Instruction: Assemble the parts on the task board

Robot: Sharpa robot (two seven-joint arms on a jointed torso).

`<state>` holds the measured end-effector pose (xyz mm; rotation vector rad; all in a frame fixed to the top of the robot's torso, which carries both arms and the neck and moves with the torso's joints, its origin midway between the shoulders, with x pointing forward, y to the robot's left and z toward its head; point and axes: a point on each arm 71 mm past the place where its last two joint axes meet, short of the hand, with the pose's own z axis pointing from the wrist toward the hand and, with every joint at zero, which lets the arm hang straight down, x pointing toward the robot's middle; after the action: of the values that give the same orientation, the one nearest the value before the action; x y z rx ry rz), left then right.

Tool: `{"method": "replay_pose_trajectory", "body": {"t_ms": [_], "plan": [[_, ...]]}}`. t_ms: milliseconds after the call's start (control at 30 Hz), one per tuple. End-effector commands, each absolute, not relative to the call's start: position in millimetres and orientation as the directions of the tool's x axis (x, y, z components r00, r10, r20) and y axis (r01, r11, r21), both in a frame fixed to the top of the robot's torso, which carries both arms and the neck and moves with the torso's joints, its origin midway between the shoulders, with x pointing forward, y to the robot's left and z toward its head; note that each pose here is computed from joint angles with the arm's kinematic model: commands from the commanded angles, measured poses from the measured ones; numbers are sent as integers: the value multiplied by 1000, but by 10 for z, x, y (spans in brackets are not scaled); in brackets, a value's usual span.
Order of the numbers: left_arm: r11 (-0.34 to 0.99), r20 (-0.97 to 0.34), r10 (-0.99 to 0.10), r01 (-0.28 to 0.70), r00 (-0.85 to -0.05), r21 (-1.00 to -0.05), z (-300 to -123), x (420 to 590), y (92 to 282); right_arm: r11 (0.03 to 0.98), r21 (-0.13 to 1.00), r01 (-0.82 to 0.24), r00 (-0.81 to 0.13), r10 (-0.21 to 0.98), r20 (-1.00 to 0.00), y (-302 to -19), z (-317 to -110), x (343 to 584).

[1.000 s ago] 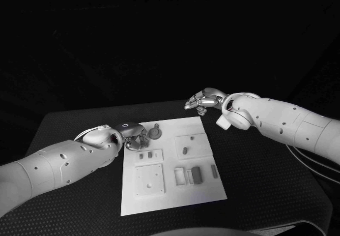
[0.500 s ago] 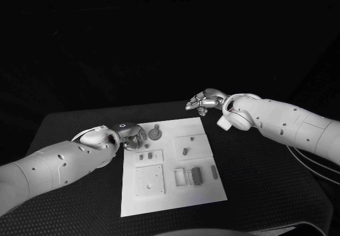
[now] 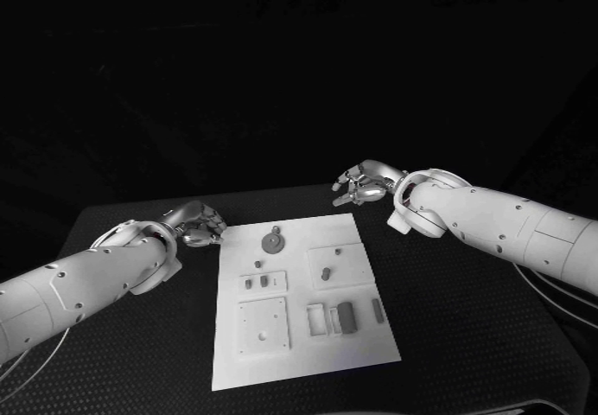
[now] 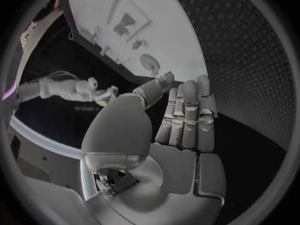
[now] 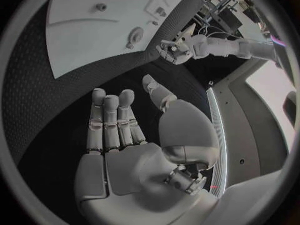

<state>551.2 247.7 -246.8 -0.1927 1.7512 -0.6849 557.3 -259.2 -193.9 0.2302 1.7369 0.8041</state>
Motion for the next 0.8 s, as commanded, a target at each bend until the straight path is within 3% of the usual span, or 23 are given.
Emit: {"method": "replay_pose_trajectory", "body": {"t_ms": [33,233,500,800], "plan": [[585,-586,-754,101,-296,-805,-2340,5521,2581,783,496,-374,-269,421,-866,-2548,-1892,5530],[489,-492,-796,104,-353,-866,-2215,5389,2567,817,340,-467,-232,258,-938,-2487,-1959,5404],[294,-272,-886,-4,-376,-956,-2187,5262,2558,837,131,-531,-163,51,-985,-2419,-2105,5272],[238,-212,-899,-21,-383,-971,-2171,5207,2535,837,1,-547,-140,-90,-986,-2410,-2332,5118]]}}
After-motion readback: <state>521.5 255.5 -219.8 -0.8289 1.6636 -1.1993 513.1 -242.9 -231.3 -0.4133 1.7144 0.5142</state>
